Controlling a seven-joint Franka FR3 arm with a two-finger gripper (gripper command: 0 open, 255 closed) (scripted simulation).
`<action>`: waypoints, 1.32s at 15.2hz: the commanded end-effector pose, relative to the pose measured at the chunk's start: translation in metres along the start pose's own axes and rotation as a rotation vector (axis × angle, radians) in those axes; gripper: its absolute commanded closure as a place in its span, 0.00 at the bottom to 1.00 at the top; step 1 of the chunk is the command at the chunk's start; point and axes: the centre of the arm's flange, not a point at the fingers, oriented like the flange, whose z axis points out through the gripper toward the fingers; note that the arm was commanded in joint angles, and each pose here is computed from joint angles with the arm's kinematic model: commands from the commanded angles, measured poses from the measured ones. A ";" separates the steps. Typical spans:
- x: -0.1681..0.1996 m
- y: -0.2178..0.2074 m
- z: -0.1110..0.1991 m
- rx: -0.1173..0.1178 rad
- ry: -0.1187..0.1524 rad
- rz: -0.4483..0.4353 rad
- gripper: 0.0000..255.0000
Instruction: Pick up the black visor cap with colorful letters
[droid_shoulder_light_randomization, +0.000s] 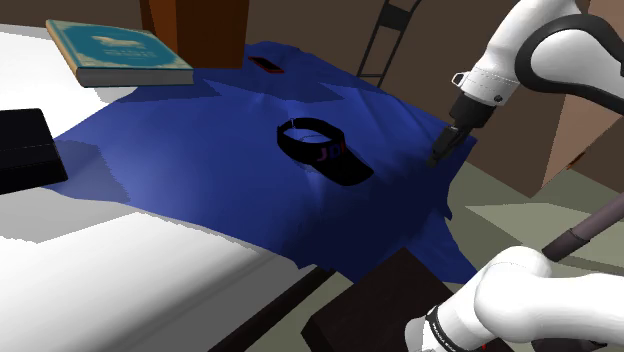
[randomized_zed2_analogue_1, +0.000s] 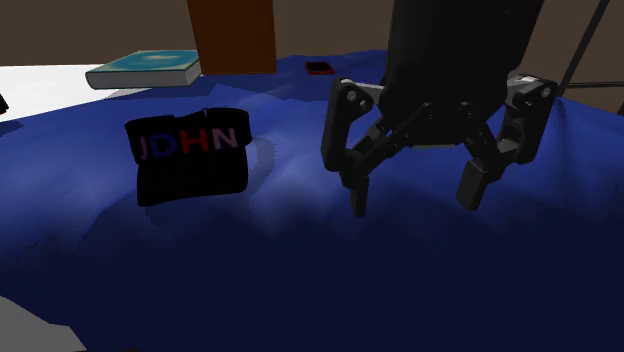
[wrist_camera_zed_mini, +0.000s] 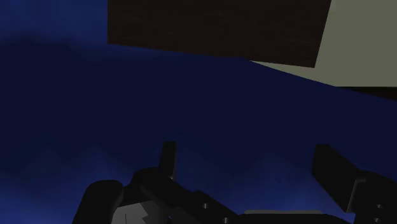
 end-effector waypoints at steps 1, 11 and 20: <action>0.000 0.000 0.000 0.000 0.000 0.000 0.00; 0.078 -0.110 -0.016 -0.010 -0.026 -0.038 0.00; 0.144 -0.212 -0.027 -0.019 -0.049 -0.072 0.00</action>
